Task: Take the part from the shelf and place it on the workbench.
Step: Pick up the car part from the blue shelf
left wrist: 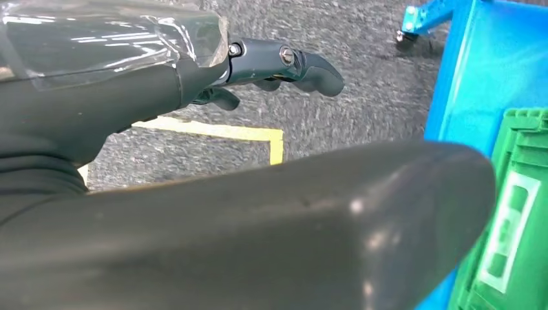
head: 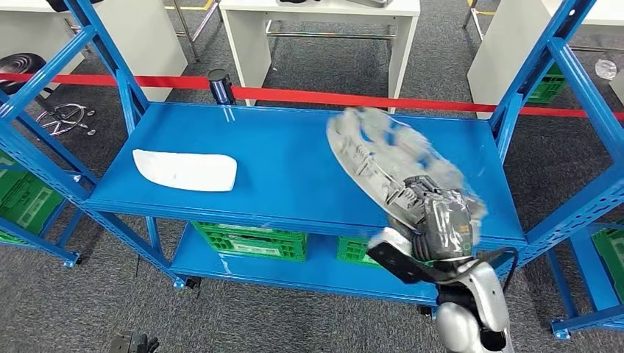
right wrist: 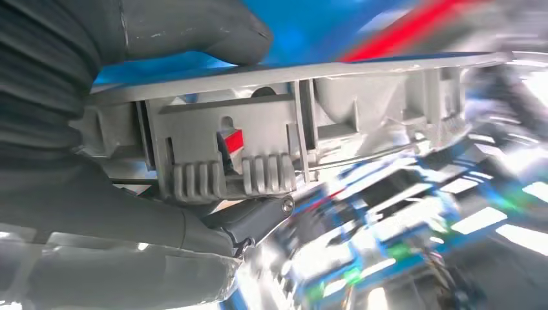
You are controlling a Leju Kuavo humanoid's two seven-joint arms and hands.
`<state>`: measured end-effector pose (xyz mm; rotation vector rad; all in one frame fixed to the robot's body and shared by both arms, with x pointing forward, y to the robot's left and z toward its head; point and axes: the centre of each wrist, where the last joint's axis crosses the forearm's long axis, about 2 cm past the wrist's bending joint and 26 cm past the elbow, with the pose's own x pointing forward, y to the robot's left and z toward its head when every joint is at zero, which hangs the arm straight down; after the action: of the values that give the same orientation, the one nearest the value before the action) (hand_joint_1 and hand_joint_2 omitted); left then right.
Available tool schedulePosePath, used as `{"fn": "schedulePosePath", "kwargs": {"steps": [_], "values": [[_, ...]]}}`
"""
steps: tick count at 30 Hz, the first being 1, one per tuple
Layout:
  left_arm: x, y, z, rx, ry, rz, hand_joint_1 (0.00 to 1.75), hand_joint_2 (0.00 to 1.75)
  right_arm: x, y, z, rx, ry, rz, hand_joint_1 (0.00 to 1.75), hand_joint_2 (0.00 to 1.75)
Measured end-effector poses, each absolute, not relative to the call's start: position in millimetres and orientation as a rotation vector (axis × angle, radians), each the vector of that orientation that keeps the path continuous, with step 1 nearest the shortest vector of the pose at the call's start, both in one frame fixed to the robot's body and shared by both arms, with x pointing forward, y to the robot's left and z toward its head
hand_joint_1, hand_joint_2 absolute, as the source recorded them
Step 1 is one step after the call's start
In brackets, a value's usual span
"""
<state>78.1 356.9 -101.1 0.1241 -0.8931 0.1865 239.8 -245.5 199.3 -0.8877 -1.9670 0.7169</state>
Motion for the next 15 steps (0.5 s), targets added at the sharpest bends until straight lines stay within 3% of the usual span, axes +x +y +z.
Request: {"fn": "schedulePosePath", "kwargs": {"steps": [8,15], "values": [[88.4,366.8,-97.7,0.108,-0.922,0.22,0.0,0.0,235.6,-241.8,224.3,-0.049,-2.3,0.343,1.5,1.75],[92.7,368.8,-96.5,0.092,-0.934,0.238,0.0,0.0,232.5,-231.8,241.1,0.755,-2.362,0.297,1.5,1.75]]}}
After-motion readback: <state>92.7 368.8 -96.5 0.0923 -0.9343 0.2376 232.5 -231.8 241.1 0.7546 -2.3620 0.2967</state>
